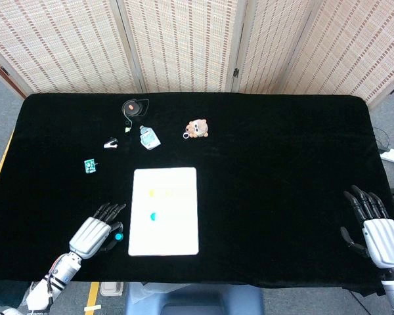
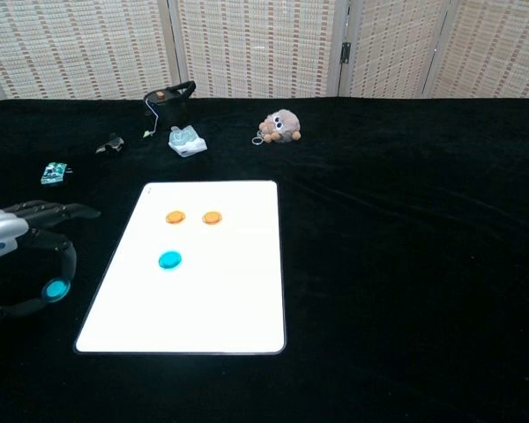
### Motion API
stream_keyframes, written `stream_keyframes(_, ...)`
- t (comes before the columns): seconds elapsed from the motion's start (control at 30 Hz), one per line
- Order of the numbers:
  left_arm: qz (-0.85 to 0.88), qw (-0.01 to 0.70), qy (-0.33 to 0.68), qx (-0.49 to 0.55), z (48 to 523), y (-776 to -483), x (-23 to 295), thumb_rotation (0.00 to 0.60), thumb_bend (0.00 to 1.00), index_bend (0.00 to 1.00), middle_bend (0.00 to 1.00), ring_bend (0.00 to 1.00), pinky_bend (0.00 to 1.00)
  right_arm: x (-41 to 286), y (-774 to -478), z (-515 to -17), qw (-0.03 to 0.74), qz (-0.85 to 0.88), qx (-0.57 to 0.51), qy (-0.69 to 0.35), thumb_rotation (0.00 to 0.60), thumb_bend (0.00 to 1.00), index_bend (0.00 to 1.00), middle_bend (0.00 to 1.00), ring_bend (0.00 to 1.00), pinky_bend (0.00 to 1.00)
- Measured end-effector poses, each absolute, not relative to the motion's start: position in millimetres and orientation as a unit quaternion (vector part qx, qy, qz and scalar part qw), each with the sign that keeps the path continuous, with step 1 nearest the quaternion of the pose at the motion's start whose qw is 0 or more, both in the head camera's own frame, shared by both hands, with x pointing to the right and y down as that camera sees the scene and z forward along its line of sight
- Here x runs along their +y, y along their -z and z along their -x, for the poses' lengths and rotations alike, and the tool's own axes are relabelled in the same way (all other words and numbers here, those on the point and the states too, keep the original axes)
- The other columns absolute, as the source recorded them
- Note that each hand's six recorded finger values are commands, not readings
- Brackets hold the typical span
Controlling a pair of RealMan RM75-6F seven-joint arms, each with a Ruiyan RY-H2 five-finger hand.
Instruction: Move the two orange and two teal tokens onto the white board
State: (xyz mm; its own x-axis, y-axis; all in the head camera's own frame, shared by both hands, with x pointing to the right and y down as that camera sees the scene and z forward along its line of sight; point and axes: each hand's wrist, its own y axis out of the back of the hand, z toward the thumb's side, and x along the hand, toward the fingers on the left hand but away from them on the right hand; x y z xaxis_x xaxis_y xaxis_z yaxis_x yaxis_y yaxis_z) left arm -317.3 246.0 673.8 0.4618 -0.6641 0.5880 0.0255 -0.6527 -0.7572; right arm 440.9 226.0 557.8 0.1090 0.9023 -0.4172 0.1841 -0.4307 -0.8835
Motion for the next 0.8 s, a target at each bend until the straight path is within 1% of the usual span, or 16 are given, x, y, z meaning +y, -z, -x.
stream_keyframes(0.17,0.786,0.374,0.448,0.205,283,-673,212,0.6,0.42,0.49,0.07,0.0,0.0,227,-559,-446,0.337,0.66,-0.413,-0.529,0.6,0.45,0.04,0.0,0.0,0.0)
stream_keyframes(0.37,0.804,0.372,0.424,0.189,236,-680,185,0.6,0.42,0.48,0.07,0.0,0.0,228,-559,-449,0.335,0.658,-0.414,-0.533,0.6,0.45,0.03,0.0,0.0,0.0)
stream_keyframes(0.57,0.816,0.365,0.414,0.171,199,-689,175,0.6,0.42,0.47,0.07,0.0,0.0,228,-559,-451,0.333,0.656,-0.415,-0.535,0.6,0.45,0.04,0.0,0.0,0.0)
stream_keyframes(0.8,0.823,0.358,0.412,0.158,173,-699,170,0.6,0.42,0.47,0.07,0.0,0.0,228,-558,-452,0.333,0.654,-0.416,-0.537,0.6,0.45,0.03,0.0,0.0,0.0)
